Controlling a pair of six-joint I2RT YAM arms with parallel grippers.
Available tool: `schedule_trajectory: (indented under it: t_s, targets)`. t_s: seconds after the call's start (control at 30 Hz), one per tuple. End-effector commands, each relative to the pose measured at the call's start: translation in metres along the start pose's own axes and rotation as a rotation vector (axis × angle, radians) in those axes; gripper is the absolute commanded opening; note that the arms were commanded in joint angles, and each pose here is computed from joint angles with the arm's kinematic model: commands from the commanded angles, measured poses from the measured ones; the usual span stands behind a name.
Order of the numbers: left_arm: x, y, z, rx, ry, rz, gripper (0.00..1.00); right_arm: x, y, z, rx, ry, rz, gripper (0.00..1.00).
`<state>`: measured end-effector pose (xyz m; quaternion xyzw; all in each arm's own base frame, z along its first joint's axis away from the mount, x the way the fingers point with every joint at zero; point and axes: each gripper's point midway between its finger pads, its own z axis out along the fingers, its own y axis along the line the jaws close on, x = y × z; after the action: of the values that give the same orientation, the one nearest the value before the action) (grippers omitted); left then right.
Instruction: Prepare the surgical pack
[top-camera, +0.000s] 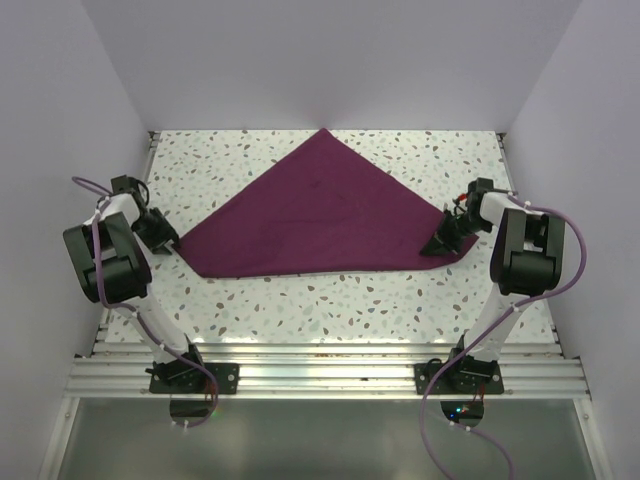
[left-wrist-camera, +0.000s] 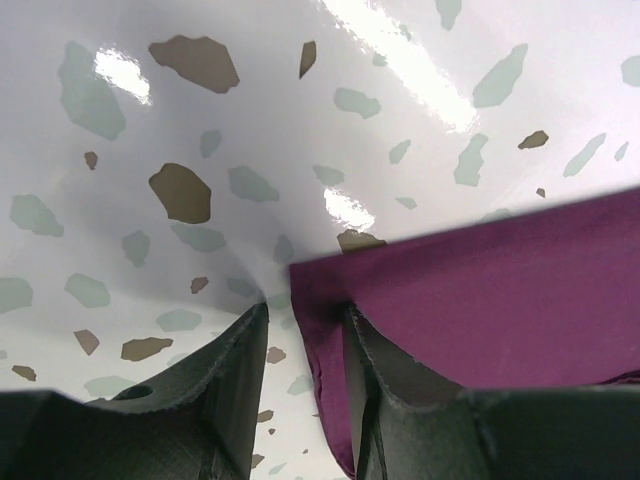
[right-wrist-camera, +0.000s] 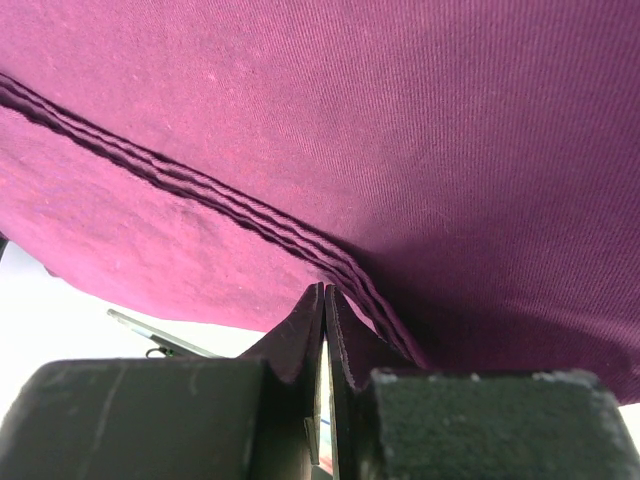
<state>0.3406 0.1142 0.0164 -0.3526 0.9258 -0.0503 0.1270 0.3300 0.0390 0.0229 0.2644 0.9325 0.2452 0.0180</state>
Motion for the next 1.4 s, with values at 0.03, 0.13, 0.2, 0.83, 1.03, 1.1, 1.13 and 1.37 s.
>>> schedule_trajectory:
  t_s: [0.03, 0.13, 0.2, 0.83, 1.03, 1.1, 1.13, 1.37]
  targets:
    - [-0.011, 0.008, 0.017, 0.0, -0.015, 0.011, 0.37, -0.003, 0.003, -0.002, -0.009, -0.016, -0.034, 0.05]
    - [-0.008, 0.003, 0.02, 0.029, -0.004, 0.004, 0.35, -0.004, 0.003, -0.002, -0.007, -0.016, -0.036, 0.05]
    - [-0.007, 0.002, 0.022, 0.035, 0.001, 0.005, 0.33, -0.004, 0.002, -0.001, -0.003, -0.013, -0.035, 0.05]
    - [-0.041, -0.104, -0.108, 0.216, -0.257, 0.159, 0.0, -0.003, 0.003, 0.011, 0.051, 0.015, -0.069, 0.05]
    - [0.013, -0.214, -0.145, 0.447, -0.245, 0.26, 0.0, -0.004, 0.011, 0.015, 0.058, 0.024, -0.072, 0.05]
    - [0.039, -0.251, -0.149, 0.517, -0.212, 0.325, 0.0, -0.006, 0.011, 0.015, 0.061, 0.021, -0.075, 0.05]
    - [0.044, -0.268, -0.157, 0.551, -0.216, 0.347, 0.0, -0.005, 0.011, 0.015, 0.062, 0.022, -0.074, 0.05]
    - [0.131, -0.357, -0.141, 0.643, -0.055, 0.569, 0.0, -0.003, 0.01, 0.018, 0.056, 0.026, -0.081, 0.05]
